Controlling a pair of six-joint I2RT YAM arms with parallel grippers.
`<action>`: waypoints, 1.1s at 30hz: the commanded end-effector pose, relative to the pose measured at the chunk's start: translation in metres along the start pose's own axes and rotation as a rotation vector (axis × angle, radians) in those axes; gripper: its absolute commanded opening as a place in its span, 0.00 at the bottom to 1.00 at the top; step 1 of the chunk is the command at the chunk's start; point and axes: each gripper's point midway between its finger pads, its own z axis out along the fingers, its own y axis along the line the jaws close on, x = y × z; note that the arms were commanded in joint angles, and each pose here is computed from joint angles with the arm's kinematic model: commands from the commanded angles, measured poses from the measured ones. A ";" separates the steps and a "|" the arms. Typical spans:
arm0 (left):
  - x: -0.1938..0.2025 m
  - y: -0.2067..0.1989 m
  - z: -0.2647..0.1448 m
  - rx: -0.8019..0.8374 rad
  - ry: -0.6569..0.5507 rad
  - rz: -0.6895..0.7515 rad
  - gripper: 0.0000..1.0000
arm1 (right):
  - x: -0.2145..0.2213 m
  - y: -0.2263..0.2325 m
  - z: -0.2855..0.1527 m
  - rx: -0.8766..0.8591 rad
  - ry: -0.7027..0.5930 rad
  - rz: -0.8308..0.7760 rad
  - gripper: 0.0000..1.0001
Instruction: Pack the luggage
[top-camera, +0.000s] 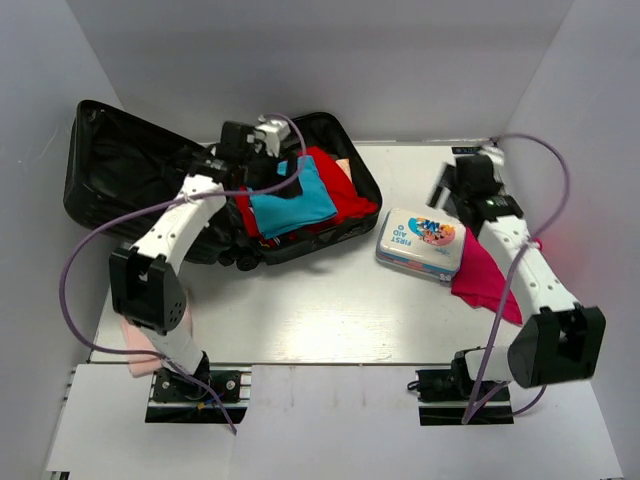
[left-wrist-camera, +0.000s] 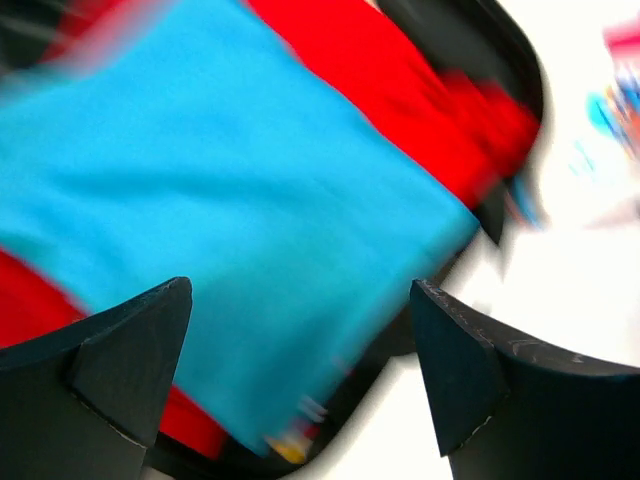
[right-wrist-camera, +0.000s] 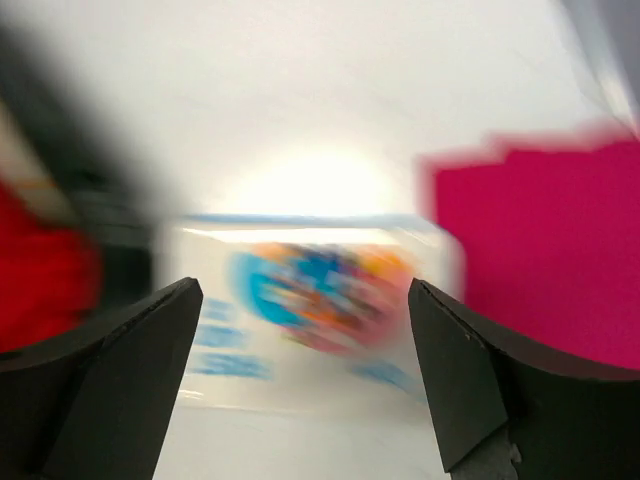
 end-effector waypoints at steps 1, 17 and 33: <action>0.030 -0.058 -0.023 0.129 0.039 0.050 1.00 | 0.066 -0.084 -0.014 0.281 0.158 0.077 0.90; 0.162 -0.208 -0.012 0.472 0.343 0.228 1.00 | 0.152 -0.020 -0.034 -0.357 0.340 -0.149 0.78; 0.174 -0.209 0.021 0.425 0.412 0.242 1.00 | 0.080 -0.034 0.070 -0.053 0.168 -0.079 0.75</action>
